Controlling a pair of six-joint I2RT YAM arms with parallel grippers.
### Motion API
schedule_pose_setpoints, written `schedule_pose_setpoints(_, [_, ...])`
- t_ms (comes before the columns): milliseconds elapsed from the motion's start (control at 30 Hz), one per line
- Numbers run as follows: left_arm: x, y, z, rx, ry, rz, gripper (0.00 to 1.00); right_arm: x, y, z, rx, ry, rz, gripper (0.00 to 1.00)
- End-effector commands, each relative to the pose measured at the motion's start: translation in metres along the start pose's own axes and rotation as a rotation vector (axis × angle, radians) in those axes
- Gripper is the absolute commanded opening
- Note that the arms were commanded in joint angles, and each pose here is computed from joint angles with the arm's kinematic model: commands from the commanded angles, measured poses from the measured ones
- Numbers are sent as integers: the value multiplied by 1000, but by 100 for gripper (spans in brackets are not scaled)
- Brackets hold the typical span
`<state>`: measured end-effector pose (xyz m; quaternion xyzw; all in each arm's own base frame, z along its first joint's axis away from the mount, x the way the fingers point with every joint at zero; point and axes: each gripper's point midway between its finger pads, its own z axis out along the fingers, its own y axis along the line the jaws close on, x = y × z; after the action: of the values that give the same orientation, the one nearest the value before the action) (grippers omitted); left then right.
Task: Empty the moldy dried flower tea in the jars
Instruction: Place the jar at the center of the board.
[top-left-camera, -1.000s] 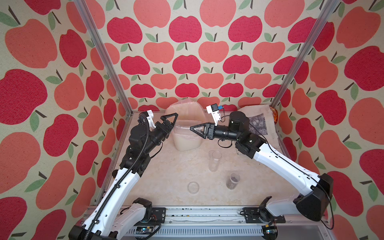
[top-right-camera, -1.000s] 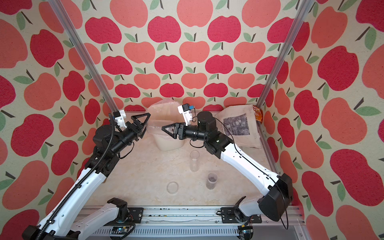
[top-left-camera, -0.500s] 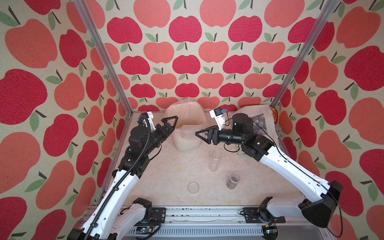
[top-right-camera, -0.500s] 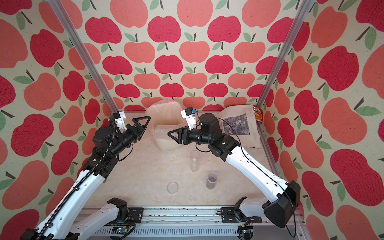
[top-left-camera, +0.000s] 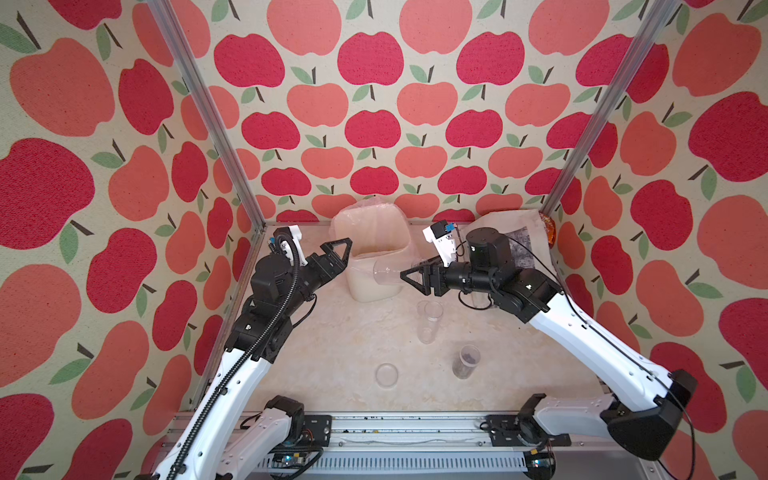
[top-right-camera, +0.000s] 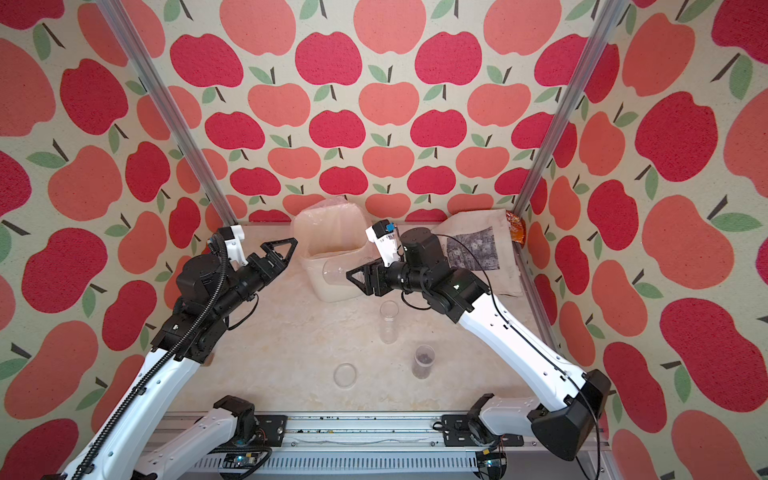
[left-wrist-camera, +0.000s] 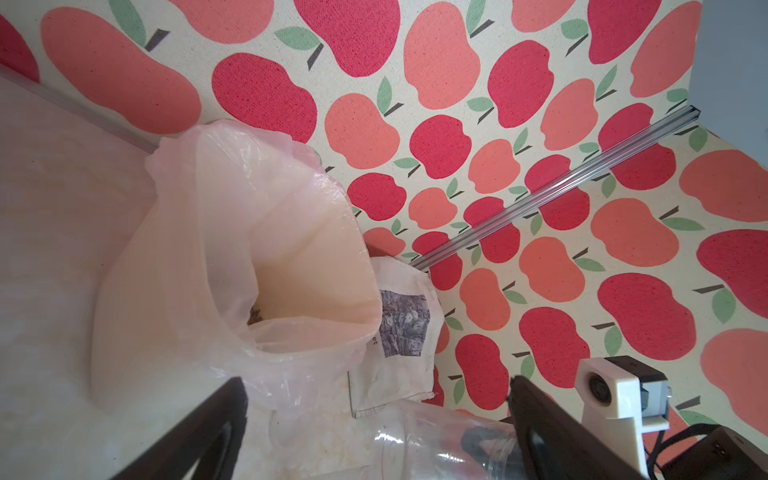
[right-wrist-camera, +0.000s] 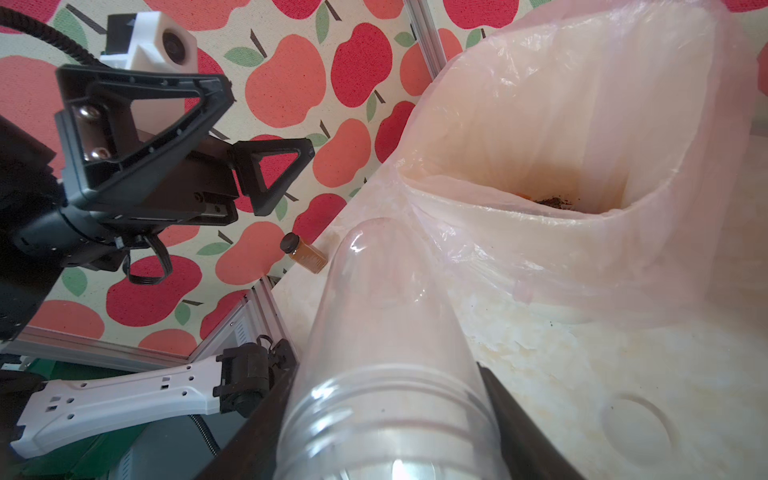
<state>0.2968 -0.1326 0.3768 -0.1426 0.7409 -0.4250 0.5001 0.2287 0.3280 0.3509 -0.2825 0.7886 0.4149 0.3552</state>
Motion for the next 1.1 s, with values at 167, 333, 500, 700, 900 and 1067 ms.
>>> schedule_pose_setpoints(167, [-1,37,-39,-249,-1,235,99,22,-11,-3,126,133,-128,35])
schedule_pose_setpoints(333, [9,59,-53,-340,29,296,99,45,-15,12,185,249,-204,35])
schedule_pose_setpoints(500, [16,70,-60,-365,33,305,100,68,-20,29,226,364,-270,35])
schedule_pose_setpoints(700, [17,74,-62,-372,24,309,99,92,-29,48,250,470,-294,35])
schedule_pose_setpoints(900, [16,74,-63,-375,22,318,99,109,-43,60,292,540,-306,35])
schedule_pose_setpoints(1067, [16,77,-64,-383,9,321,99,124,-55,65,341,613,-331,35])
